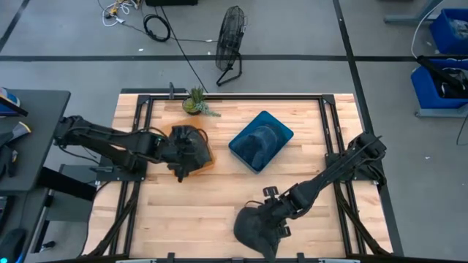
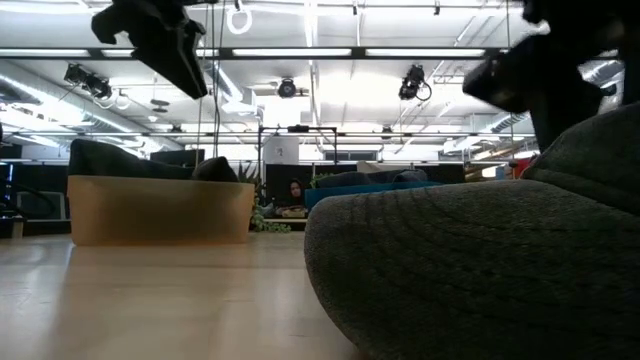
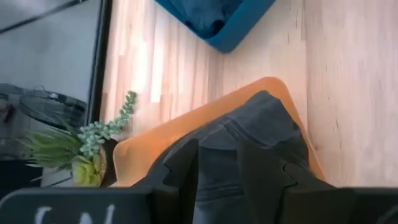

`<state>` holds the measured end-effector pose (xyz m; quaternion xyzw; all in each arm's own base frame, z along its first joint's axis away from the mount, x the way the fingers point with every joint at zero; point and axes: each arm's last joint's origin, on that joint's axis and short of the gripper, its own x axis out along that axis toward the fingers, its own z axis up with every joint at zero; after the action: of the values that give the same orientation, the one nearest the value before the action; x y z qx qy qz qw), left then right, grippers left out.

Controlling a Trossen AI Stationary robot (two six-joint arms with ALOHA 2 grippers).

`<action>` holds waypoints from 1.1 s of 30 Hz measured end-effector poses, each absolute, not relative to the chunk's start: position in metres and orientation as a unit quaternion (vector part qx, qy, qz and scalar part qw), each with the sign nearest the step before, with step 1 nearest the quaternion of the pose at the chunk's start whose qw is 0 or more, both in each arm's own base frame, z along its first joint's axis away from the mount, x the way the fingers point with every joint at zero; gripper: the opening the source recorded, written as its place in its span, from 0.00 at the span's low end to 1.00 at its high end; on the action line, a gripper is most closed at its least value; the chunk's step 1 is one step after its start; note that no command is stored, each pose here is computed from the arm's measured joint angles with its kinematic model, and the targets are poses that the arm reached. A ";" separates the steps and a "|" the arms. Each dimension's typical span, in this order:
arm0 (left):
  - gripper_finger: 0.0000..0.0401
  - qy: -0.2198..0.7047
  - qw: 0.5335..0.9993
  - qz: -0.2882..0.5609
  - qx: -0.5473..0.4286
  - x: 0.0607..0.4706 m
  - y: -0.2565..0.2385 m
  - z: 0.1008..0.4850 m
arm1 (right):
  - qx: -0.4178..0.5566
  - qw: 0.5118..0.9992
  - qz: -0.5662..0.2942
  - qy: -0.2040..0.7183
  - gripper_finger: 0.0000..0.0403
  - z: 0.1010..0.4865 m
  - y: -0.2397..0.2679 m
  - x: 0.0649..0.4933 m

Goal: Pick & Place hat
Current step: Put the black cap into the orange bin

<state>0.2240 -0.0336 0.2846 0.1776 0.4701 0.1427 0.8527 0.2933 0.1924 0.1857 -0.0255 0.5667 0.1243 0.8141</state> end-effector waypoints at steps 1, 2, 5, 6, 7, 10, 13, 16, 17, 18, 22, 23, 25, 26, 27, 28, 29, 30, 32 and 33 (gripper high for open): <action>0.29 0.469 0.853 0.144 0.181 0.223 -0.034 0.285 | -0.025 0.815 0.127 0.564 0.42 0.182 0.192 0.292; 0.29 0.469 0.852 0.144 0.182 0.223 -0.034 0.285 | -0.021 0.820 0.130 0.557 0.42 0.178 0.192 0.293; 0.29 0.465 0.852 0.151 0.187 0.221 -0.034 0.287 | -0.021 0.823 0.126 0.553 0.42 0.167 0.188 0.290; 0.29 0.466 0.850 0.155 0.189 0.221 -0.034 0.287 | -0.018 0.828 0.123 0.547 0.42 0.165 0.187 0.291; 0.29 0.465 0.850 0.158 0.191 0.221 -0.033 0.287 | -0.009 0.834 0.120 0.539 0.42 0.164 0.186 0.292; 0.29 0.464 0.850 0.160 0.192 0.221 -0.033 0.287 | 0.032 0.833 0.159 0.528 0.37 0.159 0.184 0.295; 0.29 0.465 0.850 0.159 0.192 0.221 -0.033 0.287 | 0.049 0.839 0.170 0.515 0.22 0.161 0.180 0.302; 0.29 0.465 0.850 0.159 0.192 0.221 -0.033 0.287 | 0.039 0.847 0.163 0.504 0.05 0.163 0.172 0.307; 0.29 0.464 0.849 0.161 0.193 0.221 -0.033 0.287 | 0.034 0.853 0.157 0.496 0.03 0.165 0.170 0.309; 0.29 0.463 0.848 0.165 0.196 0.221 -0.033 0.287 | 0.028 0.857 0.151 0.491 0.04 0.166 0.167 0.311; 0.29 0.456 0.843 0.192 0.211 0.220 -0.031 0.288 | 0.022 0.868 0.119 0.482 0.04 0.183 0.158 0.325; 0.29 0.452 0.841 0.205 0.217 0.220 -0.031 0.289 | 0.024 0.868 0.113 0.484 0.03 0.191 0.155 0.329; 0.29 0.434 0.839 0.241 0.222 0.221 -0.030 0.291 | 0.026 0.868 0.103 0.485 0.02 0.209 0.148 0.336; 0.29 0.421 0.839 0.262 0.226 0.221 -0.030 0.292 | 0.022 0.871 0.097 0.481 0.02 0.219 0.144 0.341; 0.29 0.409 0.836 0.283 0.231 0.221 -0.031 0.294 | 0.014 0.877 0.087 0.472 0.02 0.229 0.140 0.345; 0.29 0.398 0.833 0.300 0.240 0.221 -0.032 0.295 | 0.005 0.882 0.072 0.466 0.02 0.237 0.136 0.348; 0.29 0.388 0.829 0.316 0.250 0.221 -0.033 0.296 | -0.005 0.888 0.055 0.457 0.02 0.247 0.130 0.351; 0.29 0.378 0.823 0.333 0.263 0.220 -0.034 0.297 | -0.017 0.894 0.036 0.446 0.02 0.256 0.125 0.354; 0.29 0.355 0.809 0.370 0.289 0.216 -0.036 0.302 | -0.045 0.906 0.003 0.422 0.02 0.273 0.112 0.362; 0.29 0.342 0.800 0.389 0.303 0.214 -0.037 0.305 | -0.062 0.909 -0.017 0.413 0.01 0.280 0.104 0.365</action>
<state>0.2137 -0.0368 0.3045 0.3028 0.3421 0.3886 0.8002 0.3654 0.1042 0.2796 -0.0624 0.4126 -0.0171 0.9086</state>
